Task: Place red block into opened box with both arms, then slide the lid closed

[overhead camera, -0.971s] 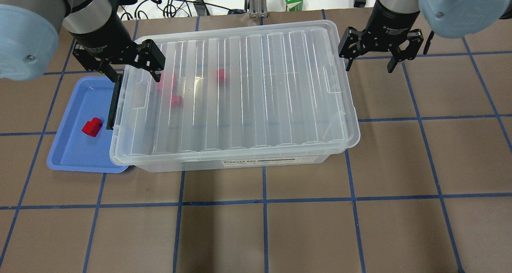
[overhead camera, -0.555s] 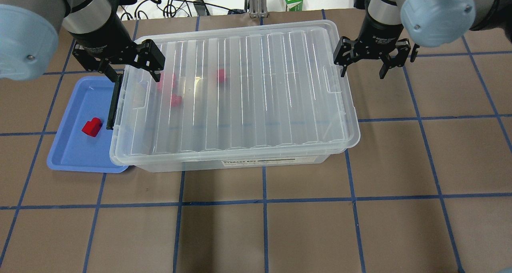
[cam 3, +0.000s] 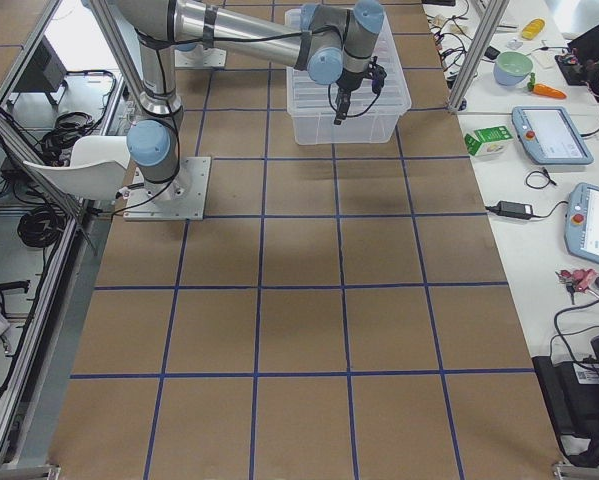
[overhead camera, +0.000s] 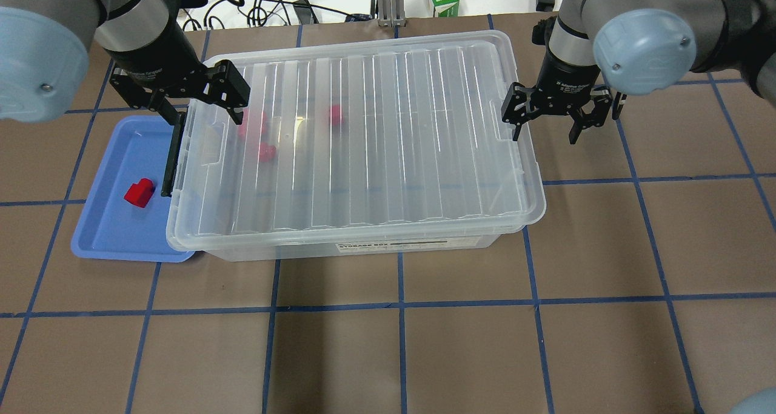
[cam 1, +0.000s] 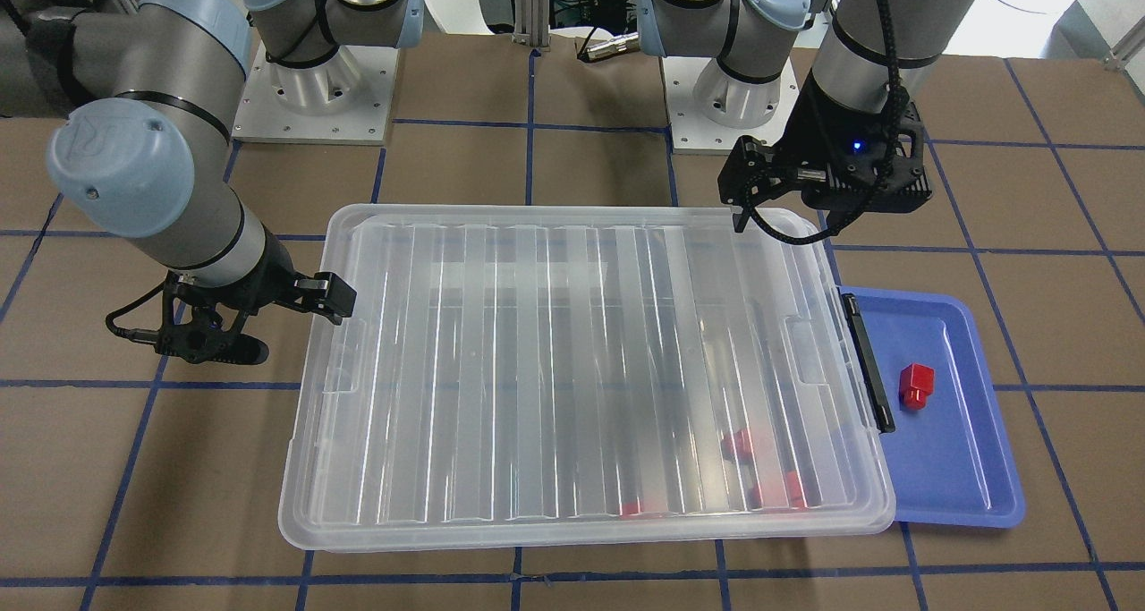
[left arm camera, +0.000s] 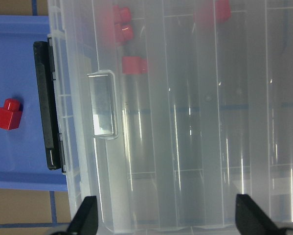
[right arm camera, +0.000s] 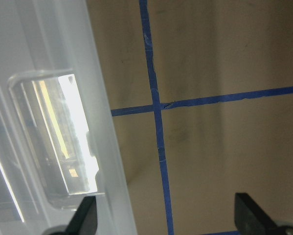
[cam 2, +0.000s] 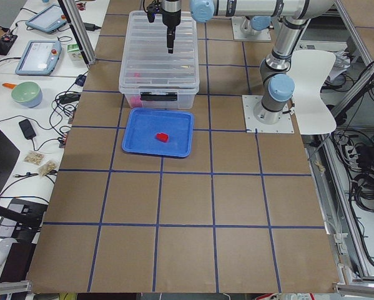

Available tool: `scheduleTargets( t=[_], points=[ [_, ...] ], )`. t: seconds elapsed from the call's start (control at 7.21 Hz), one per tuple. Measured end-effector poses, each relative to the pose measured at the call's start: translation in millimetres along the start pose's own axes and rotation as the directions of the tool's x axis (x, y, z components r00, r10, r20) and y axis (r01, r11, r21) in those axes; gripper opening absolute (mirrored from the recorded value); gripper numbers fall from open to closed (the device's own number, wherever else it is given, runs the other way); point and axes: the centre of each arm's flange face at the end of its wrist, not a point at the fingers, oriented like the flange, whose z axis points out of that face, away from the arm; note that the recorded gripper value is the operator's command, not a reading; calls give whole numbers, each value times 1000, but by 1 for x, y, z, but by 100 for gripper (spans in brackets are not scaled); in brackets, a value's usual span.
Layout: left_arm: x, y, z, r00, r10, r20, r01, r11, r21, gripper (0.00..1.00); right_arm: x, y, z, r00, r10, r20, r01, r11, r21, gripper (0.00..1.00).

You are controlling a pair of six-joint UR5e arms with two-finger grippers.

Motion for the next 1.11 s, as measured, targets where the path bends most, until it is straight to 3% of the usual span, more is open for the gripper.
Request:
scheduleTargets(
  t=[0.42,1.11],
  points=[
    [0,0,0,1000,1,0,-1,1000,0,100,8,-9,-2,1000,1,-21,0,999,38,100],
    [1,0,1,1000,2,0,-2,1000,-2,100,50,-21,-6,998,45,-38,-43,998,53,100]
  ],
)
